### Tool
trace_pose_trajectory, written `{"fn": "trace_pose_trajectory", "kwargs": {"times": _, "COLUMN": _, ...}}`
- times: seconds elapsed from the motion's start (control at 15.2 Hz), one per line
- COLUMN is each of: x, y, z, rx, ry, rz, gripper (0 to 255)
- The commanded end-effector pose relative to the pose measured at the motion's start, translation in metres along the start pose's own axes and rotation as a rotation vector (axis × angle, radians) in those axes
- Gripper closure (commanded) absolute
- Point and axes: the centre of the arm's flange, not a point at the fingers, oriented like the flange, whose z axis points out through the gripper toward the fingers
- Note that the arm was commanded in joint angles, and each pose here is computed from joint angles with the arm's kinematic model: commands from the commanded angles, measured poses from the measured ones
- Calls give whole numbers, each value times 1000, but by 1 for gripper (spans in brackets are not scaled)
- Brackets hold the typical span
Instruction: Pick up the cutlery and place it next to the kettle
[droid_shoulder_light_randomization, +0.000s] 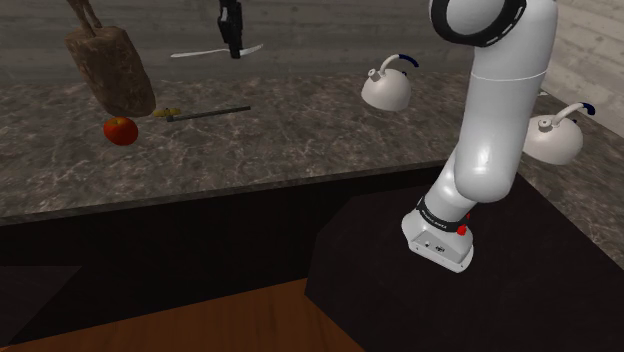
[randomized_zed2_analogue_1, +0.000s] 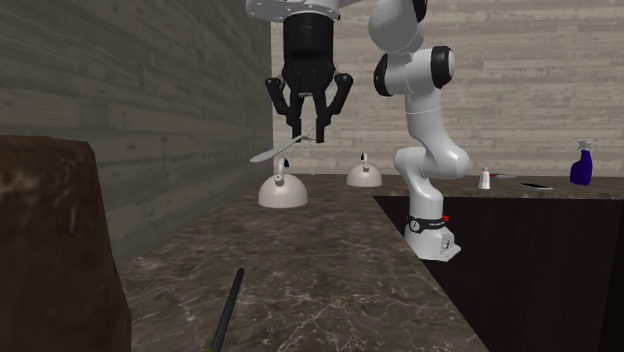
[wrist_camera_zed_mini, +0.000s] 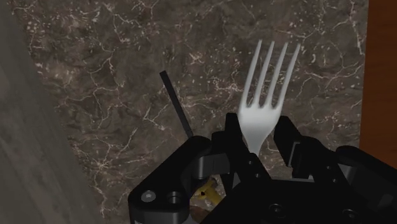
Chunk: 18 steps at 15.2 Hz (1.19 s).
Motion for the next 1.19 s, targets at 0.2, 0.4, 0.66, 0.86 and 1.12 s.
{"fn": "trace_pose_trajectory", "kwargs": {"times": 0.2, "x": -59, "y": 12, "z": 0, "rx": 0, "ry": 0, "rz": 0, "gripper": 255}}
{"fn": "trace_pose_trajectory", "kwargs": {"times": 0.4, "x": -98, "y": 20, "z": 2, "rx": 0, "ry": 0, "rz": 0, "gripper": 255}}
{"fn": "trace_pose_trajectory", "kwargs": {"times": 0.66, "x": -150, "y": 30, "z": 4, "rx": 0, "ry": 0, "rz": 0, "gripper": 255}}
{"fn": "trace_pose_trajectory", "kwargs": {"times": 0.86, "x": -188, "y": 38, "z": 6, "rx": 0, "ry": 0, "rz": 0, "gripper": 255}}
{"fn": "trace_pose_trajectory", "kwargs": {"times": 1.12, "x": -240, "y": 48, "z": 8, "rx": 0, "ry": 0, "rz": 0, "gripper": 255}}
